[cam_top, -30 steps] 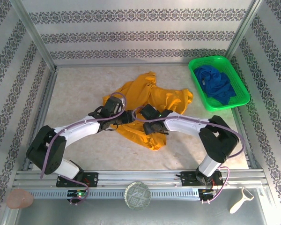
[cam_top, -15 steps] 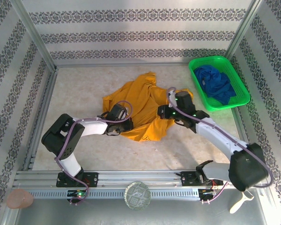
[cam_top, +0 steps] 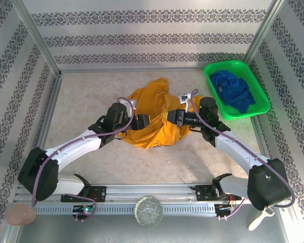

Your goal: Fold the inside-out t-shirt

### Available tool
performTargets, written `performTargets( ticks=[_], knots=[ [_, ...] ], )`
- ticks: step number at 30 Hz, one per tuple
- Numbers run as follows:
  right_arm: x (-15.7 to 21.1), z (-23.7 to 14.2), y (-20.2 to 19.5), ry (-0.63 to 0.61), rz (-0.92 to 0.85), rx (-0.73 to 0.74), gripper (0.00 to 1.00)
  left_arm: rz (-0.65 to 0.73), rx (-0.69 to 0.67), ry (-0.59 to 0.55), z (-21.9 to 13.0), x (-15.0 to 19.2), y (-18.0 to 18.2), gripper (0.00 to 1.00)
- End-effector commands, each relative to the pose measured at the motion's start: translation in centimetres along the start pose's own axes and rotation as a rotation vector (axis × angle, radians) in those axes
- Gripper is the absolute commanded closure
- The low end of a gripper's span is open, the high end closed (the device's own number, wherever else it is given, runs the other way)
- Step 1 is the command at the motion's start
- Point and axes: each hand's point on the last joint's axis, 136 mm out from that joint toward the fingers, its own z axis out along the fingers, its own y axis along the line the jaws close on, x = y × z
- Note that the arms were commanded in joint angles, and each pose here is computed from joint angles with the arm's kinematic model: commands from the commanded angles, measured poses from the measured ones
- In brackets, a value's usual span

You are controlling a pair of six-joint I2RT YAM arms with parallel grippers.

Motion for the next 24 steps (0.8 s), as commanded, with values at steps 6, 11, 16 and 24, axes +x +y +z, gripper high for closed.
performTargets(
  ticks=[6, 11, 16, 24],
  knots=[
    [-1.2, -0.3, 2.3, -0.003, -0.053, -0.08, 1.0, 0.273, 0.017, 0.101, 0.9, 2.9, -2.3, 0.36],
    [-1.2, -0.2, 2.1, -0.004, -0.041, -0.073, 1.0, 0.302, 0.009, 0.102, 2.2, 4.0, -1.9, 0.33],
    [-0.8, -0.2, 2.0, 0.005, -0.031, -0.075, 1.0, 0.311, -0.062, 0.085, 4.4, 3.0, -0.9, 0.32],
    [-0.2, -1.3, 0.6, -0.022, -0.001, -0.034, 1.0, 0.357, 0.023, 0.133, 8.2, 1.1, -3.2, 0.97]
  ],
)
